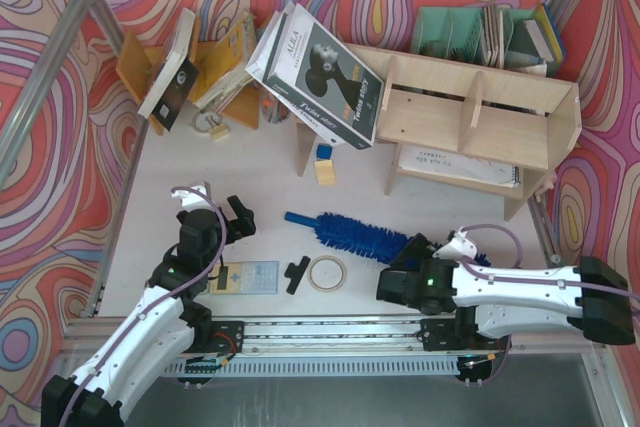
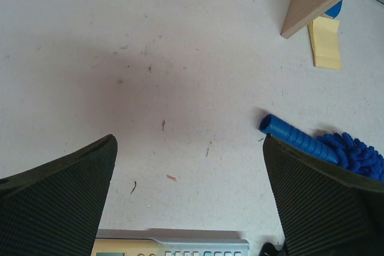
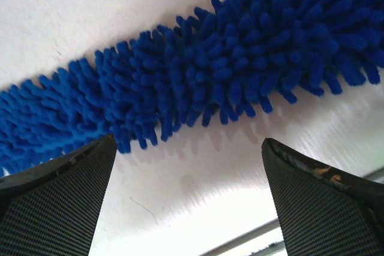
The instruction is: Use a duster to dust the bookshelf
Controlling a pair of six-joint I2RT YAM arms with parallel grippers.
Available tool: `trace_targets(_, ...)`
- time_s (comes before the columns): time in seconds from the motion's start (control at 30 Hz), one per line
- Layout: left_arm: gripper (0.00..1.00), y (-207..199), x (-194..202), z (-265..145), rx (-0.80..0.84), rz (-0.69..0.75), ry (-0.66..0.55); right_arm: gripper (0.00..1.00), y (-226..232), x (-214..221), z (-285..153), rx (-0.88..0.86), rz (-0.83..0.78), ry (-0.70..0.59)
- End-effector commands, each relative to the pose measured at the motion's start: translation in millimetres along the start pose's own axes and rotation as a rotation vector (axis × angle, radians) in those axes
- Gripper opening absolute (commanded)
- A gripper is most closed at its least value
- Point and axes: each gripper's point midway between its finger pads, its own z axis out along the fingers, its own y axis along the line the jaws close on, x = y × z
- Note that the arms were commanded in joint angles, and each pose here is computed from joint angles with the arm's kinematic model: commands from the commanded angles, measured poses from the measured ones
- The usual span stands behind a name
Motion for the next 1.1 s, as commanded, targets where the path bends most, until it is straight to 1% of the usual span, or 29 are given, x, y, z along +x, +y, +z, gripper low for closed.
trace_targets(0.0,0.98,-1.5,1.9,1.2,0.015,0.014,0.000,0.95,41.0,-28.0,5.2,-0.138,0.628,-0.054)
trace_targets(0.07,0.99,-2.0,2.3,1.9,0.016,0.014,0.004,0.97,42.6,-27.7,9.4,-0.139,0.668,-0.045)
trace_targets(0.17,0.98,-2.3,2.4,2.0,0.016,0.015,0.006,0.98,47.6,-24.7,14.3,-0.165,0.723,-0.028)
trace_targets(0.23,0.98,-1.4,2.6,1.5,0.013,0.015,0.004,0.98,46.3,-22.5,19.5,-0.150,0.748,-0.017)
trace_targets(0.43,0.98,-1.5,2.2,1.5,0.014,0.014,0.002,0.98,41.2,-15.7,32.0,-0.088,0.779,0.018)
trace_targets(0.83,0.98,-2.4,3.5,2.6,0.017,0.018,0.011,0.98,42.0,-10.1,57.0,-0.027,0.807,0.071)
trace_targets(0.9,0.99,-2.9,3.8,3.0,0.018,0.018,0.013,0.98,40.4,-9.4,59.4,-0.013,0.811,0.072)
trace_targets(1.07,0.98,-3.2,4.3,3.7,0.018,0.019,0.017,0.92,38.6,-7.2,65.4,0.011,0.827,0.073)
